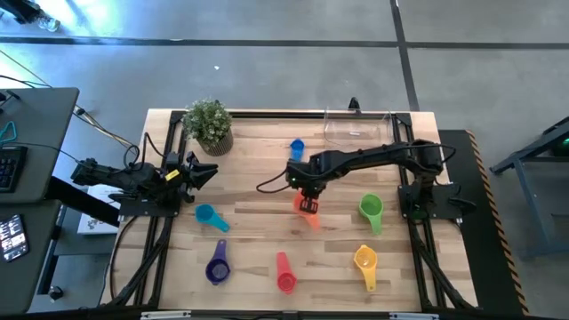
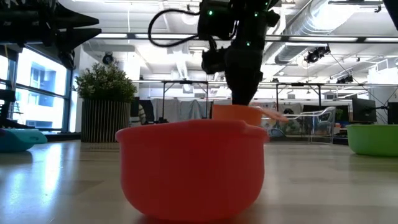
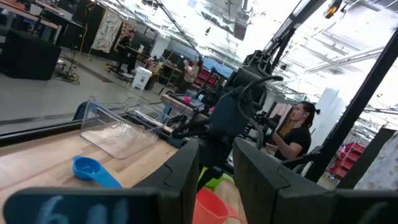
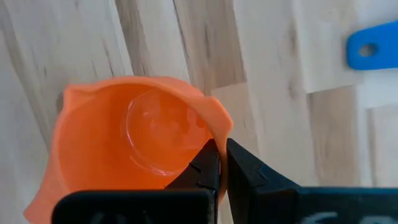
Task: Nest measuring cups in basket
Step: Prepare the orange measuring cup
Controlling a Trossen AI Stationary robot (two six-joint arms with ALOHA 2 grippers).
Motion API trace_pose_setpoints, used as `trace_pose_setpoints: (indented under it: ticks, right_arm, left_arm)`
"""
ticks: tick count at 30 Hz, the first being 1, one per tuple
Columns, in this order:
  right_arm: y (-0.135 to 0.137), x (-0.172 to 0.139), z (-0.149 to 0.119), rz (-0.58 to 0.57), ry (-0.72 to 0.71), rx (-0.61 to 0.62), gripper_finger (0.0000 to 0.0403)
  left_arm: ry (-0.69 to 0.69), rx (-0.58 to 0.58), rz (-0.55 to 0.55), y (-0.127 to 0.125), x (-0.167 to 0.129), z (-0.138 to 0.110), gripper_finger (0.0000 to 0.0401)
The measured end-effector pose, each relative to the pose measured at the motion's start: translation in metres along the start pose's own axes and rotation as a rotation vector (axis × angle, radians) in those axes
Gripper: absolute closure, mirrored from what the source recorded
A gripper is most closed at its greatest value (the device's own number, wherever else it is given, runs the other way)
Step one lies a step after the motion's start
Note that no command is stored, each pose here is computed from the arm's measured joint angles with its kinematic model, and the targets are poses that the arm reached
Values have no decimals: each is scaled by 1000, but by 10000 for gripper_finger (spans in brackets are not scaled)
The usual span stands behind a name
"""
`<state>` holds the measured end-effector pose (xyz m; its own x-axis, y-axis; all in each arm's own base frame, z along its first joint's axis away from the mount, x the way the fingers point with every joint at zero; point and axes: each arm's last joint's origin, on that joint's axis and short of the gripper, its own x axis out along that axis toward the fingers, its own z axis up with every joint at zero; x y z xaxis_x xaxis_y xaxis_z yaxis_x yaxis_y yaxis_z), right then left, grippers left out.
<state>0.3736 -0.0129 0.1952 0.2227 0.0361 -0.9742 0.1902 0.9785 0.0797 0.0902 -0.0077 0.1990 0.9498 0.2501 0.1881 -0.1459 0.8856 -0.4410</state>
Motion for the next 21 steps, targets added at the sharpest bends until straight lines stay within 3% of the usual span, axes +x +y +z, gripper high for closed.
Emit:
trace_pose_setpoints:
  ticks: [21]
  right_arm:
    - [1, 13, 0, 39, 43, -8, 391]
  left_arm:
    - [2, 1, 2, 0, 0, 0, 311]
